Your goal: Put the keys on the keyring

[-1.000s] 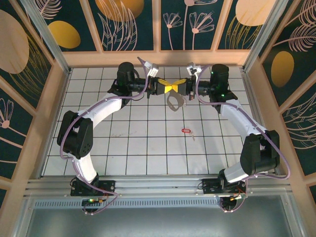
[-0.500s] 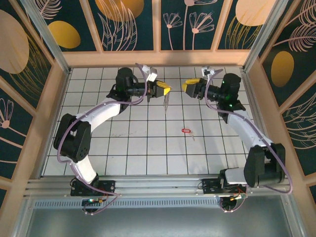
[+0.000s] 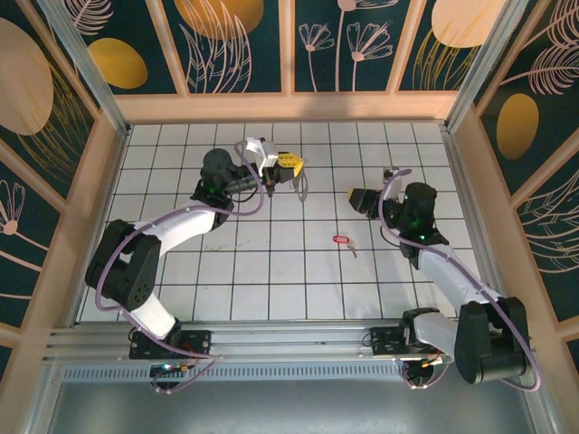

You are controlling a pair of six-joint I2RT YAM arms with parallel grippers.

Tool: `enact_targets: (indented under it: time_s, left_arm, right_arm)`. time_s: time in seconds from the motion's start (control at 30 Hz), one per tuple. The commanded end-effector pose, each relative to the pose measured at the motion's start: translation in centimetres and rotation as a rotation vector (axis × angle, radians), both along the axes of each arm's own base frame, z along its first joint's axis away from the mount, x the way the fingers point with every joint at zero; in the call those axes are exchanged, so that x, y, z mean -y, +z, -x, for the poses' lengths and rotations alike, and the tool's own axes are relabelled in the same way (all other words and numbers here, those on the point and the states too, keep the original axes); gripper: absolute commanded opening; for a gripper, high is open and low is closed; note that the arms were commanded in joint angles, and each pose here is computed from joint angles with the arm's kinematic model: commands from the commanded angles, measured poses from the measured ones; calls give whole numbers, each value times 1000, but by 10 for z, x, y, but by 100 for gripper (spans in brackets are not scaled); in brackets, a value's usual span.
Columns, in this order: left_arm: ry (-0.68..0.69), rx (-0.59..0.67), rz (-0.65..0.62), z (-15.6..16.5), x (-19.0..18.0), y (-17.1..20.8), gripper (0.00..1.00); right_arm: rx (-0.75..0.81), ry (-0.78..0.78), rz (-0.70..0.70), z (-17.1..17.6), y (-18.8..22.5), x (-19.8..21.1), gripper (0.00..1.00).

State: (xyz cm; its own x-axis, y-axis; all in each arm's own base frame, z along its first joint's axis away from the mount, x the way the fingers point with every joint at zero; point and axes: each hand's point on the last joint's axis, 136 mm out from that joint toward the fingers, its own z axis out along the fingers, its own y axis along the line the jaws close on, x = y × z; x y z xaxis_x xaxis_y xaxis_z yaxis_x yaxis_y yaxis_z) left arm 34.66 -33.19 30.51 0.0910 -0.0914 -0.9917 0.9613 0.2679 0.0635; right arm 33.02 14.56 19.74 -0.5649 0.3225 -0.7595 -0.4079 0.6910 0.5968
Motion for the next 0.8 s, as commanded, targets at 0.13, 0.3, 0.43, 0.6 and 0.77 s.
enact_targets:
  time_s: [0.13,0.3,0.43,0.6,0.77]
  left_arm:
    - [12,190,45,12,1,32,0]
    - [28,186,31,11,1,30,0]
    - [38,165,27,12,1,26,0]
    - [63,111,15,9,0,24,0]
    - [78,64,10,13,-3,11,0]
  right_arm:
    - [-59,-129,32,4,-21,20,48]
    - [-136,-166,67,5,-41,26,48]
    - [-210,-193,117,9,-61,27,48]
    - [-300,-229,198,19,-86,27,47]
    - [-359,-246,294,30,-108,20,47]
